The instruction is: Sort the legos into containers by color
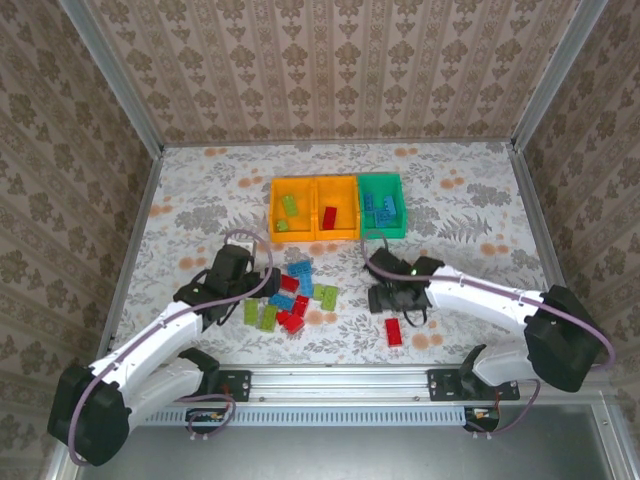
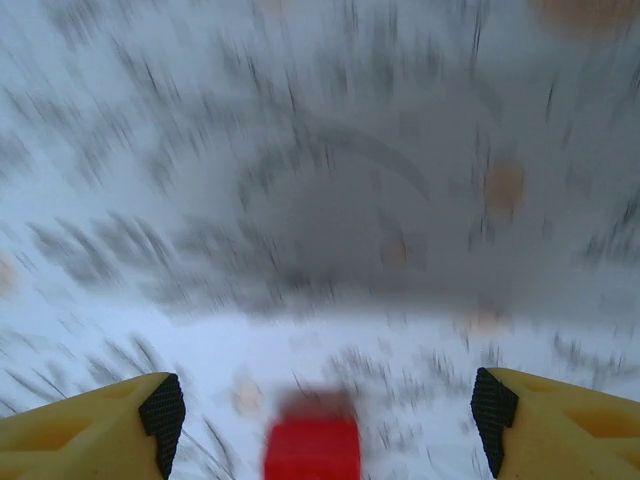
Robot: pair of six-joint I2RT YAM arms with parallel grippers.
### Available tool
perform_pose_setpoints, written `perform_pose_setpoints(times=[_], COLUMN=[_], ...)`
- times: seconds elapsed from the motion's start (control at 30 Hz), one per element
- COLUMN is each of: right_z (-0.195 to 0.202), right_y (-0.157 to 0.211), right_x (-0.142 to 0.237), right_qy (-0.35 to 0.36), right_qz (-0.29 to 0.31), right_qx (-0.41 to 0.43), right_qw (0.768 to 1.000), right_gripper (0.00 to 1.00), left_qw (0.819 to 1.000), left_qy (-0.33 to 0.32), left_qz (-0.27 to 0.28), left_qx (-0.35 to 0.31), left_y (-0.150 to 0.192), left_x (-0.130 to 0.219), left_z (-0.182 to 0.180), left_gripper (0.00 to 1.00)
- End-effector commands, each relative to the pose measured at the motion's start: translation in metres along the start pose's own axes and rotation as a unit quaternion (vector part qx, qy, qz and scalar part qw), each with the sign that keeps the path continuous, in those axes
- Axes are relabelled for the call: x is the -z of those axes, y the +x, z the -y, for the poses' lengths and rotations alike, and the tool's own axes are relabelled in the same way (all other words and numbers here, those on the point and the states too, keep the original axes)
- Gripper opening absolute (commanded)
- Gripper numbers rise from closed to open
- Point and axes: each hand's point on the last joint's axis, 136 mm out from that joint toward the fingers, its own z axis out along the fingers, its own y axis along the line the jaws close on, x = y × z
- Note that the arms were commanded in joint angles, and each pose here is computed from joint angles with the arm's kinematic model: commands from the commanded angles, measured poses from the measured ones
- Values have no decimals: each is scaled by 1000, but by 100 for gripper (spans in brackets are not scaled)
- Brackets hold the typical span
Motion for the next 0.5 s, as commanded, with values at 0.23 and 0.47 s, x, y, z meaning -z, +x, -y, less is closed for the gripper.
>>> perform_pose_setpoints(times=[0.23,0.47], right_z=[7,-10], right_y=[48,35], right_x=[-27,-25], right_qy=[24,25], right_qz=[-29,-19], right_qx=[-45,-19], right_qw=[998,999], right_gripper=[64,27], left_qw=[1000,1000], left_qy=[0,-6], left_qz=[3,1], left_qx=[-2,1], left_y=[-5,-4], left_x=[-1,0], left_z=[8,6], left_gripper=[100,100])
